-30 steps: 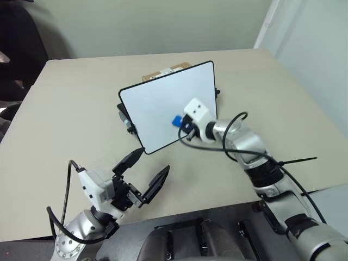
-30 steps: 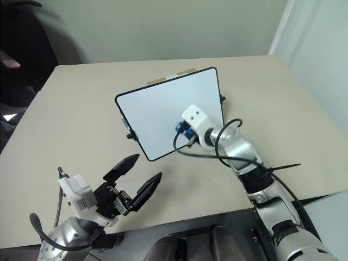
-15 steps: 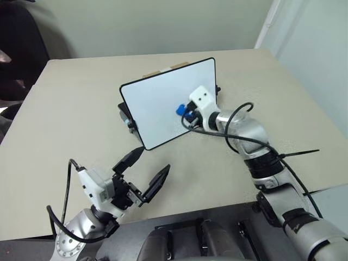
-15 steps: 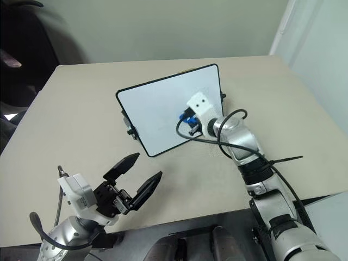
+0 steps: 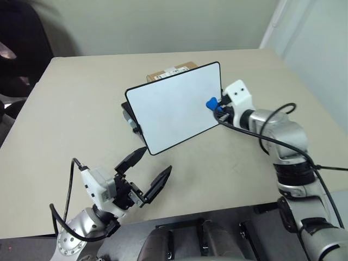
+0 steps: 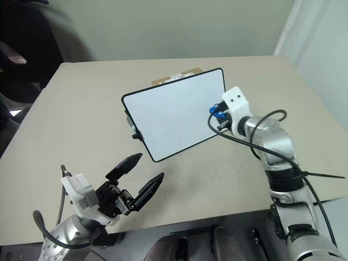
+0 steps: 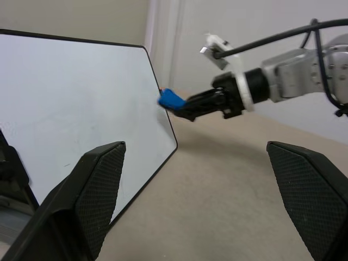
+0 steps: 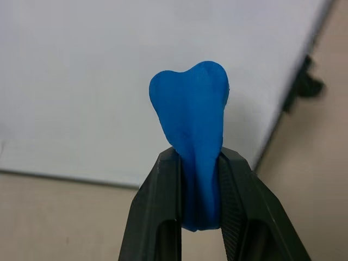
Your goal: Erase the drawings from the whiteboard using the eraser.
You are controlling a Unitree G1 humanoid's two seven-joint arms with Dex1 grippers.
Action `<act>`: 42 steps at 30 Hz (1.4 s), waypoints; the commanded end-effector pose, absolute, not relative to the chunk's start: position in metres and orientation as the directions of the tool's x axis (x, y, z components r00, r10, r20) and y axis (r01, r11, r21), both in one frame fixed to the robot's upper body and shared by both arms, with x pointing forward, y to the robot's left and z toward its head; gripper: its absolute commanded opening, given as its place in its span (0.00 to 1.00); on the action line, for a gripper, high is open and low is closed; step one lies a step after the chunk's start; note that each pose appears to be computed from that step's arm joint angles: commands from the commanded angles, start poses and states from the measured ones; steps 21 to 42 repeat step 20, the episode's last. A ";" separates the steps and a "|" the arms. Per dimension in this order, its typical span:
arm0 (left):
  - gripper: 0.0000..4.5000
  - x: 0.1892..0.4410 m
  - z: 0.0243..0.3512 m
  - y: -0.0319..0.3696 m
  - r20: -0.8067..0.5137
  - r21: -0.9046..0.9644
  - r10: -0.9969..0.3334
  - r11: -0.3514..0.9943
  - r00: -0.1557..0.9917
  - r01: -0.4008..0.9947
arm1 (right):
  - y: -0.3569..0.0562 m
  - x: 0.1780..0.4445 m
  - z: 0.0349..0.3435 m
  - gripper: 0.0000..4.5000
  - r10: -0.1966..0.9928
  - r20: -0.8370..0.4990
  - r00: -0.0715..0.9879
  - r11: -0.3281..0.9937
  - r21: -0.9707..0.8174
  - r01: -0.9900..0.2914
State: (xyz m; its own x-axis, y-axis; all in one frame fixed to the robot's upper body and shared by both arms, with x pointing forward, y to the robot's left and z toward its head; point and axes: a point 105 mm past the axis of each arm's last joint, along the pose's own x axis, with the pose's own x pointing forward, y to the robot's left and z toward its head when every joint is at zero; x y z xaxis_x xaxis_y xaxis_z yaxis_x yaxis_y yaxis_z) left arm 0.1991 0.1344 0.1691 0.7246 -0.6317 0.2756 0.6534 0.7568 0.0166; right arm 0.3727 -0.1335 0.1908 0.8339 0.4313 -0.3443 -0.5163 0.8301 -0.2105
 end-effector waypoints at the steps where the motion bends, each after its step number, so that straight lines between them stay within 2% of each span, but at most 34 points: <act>1: 1.00 0.198 0.173 0.133 0.294 0.034 -0.641 0.748 0.709 0.663 | -0.166 0.359 0.198 0.12 0.388 -0.338 0.857 0.868 -0.179 -0.463; 5: 1.00 0.199 0.172 0.132 0.291 0.032 -0.647 0.743 0.705 0.669 | -0.200 0.344 0.172 0.12 0.292 -0.449 0.844 0.902 -0.163 -0.399; 9: 1.00 0.200 0.171 0.131 0.291 0.030 -0.657 0.733 0.695 0.680 | -0.208 0.331 0.149 0.12 0.287 -0.516 0.807 0.905 -0.130 -0.405; 10: 1.00 0.200 0.171 0.130 0.290 0.031 -0.661 0.729 0.692 0.683 | -0.208 0.329 0.144 0.28 0.287 -0.526 0.800 0.907 -0.119 -0.404; 11: 1.00 0.200 0.171 0.129 0.291 0.032 -0.664 0.726 0.688 0.687 | -0.209 0.328 0.140 0.32 0.283 -0.536 0.795 0.911 -0.109 -0.398; 14: 1.00 0.200 0.171 0.127 0.291 0.037 -0.672 0.719 0.681 0.694 | -0.211 0.325 0.136 0.56 0.284 -0.535 0.796 0.914 -0.100 -0.393; 18: 1.00 0.201 0.172 0.128 0.294 0.042 -0.670 0.722 0.682 0.691 | -0.211 0.312 0.147 0.84 0.335 -0.467 0.819 0.877 -0.162 -0.451; 20: 1.00 0.203 0.173 0.130 0.296 0.044 -0.668 0.724 0.683 0.689 | -0.203 0.303 0.166 0.84 0.406 -0.347 0.845 0.840 -0.222 -0.495; 42: 1.00 0.203 0.173 0.130 0.296 0.044 -0.668 0.724 0.683 0.689 | -0.203 0.303 0.166 0.84 0.406 -0.347 0.845 0.840 -0.222 -0.495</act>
